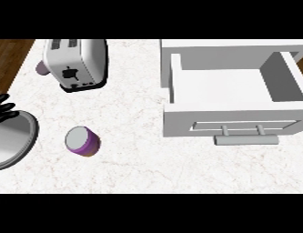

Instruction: Pick up the can, place it into the drawer and close the drawer

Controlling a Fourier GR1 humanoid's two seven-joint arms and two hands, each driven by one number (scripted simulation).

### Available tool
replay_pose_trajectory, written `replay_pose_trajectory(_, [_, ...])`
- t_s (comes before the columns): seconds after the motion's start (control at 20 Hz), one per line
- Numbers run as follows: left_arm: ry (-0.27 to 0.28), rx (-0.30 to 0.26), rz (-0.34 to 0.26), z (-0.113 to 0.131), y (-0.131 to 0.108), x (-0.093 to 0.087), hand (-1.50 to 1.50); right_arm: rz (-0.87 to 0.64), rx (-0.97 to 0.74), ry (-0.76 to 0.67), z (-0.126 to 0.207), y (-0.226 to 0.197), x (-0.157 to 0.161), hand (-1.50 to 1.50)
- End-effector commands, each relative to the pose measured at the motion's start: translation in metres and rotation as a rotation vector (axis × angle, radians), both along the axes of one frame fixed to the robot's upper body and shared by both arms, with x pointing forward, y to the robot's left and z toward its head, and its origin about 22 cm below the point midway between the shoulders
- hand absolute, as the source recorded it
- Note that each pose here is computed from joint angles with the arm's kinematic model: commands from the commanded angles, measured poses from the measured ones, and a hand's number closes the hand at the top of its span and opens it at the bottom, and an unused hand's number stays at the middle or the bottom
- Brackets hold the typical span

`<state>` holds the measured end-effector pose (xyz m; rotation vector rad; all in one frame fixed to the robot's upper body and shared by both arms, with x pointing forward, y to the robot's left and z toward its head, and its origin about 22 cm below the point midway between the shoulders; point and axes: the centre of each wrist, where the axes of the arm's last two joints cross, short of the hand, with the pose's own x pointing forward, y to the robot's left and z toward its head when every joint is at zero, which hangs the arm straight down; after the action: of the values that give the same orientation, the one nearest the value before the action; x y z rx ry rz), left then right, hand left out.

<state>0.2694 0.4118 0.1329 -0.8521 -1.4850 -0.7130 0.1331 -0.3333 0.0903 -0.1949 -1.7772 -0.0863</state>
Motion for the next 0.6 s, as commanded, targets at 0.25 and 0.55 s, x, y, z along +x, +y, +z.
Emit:
replay_pose_trajectory(0.25, [0.155,-0.006,0.018,-0.008,-0.007,0.018,-1.50,-0.012,0.010,-0.011,0.008,-0.016,-0.018,-1.50])
replay_pose_trajectory(0.55, [0.193,-0.007,0.017,-0.031,-0.035,0.012,-1.50,0.005,-0.010,-0.003,-0.001,-0.032,-0.039,-1.50])
